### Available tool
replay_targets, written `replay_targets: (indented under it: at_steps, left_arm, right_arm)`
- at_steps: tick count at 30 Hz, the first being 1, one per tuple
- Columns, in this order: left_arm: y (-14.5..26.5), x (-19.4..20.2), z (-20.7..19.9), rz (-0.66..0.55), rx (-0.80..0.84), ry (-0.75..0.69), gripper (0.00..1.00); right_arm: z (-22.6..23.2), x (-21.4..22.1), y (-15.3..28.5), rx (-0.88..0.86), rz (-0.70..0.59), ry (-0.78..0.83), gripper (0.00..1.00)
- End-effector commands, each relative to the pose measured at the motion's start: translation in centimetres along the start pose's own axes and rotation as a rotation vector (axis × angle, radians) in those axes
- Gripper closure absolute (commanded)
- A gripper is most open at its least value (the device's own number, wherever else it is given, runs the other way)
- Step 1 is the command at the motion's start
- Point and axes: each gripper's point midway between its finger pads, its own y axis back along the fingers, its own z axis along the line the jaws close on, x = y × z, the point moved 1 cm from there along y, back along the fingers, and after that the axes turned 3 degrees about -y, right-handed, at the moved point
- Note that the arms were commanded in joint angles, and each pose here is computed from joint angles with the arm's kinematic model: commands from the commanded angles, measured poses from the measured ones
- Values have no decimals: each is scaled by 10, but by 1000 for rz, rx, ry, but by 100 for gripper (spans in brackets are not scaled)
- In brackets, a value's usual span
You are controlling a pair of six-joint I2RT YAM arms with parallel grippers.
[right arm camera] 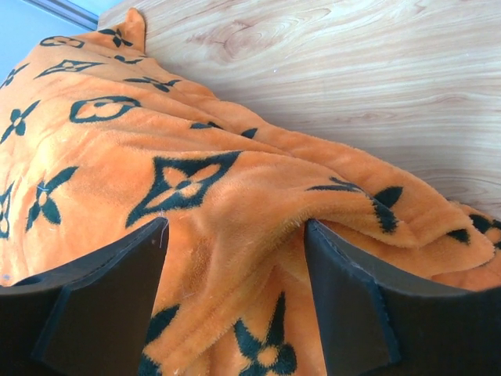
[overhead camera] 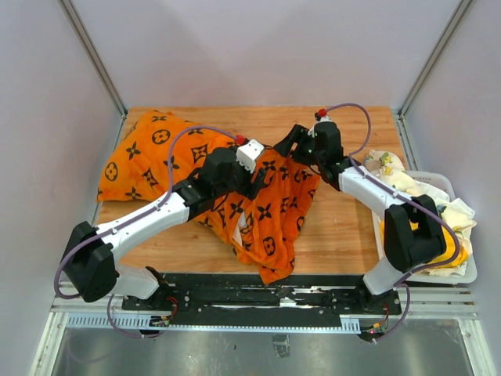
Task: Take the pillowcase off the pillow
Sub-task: Remove the pillow from the pillowcase.
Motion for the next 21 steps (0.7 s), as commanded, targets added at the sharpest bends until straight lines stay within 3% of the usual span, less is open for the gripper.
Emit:
replay_targets:
  at_steps: [1,5,14,21]
  left_arm:
    - [1,-9,-2,-52,10,-8,26]
    - [4,-19,-13,-88,74,5,14]
    - [-12,5,-1,24,-30,-46,13]
    - [-11,11,24,57,-177,-67,28]
  right_arm:
    - [7,-9,11,-41,-25,9,28]
    - [5,-11,17,-39,-34,4,27]
    - [5,-16,39,-45,-76,-1,27]
    - [-4,-23,62,-8,-140,8,25]
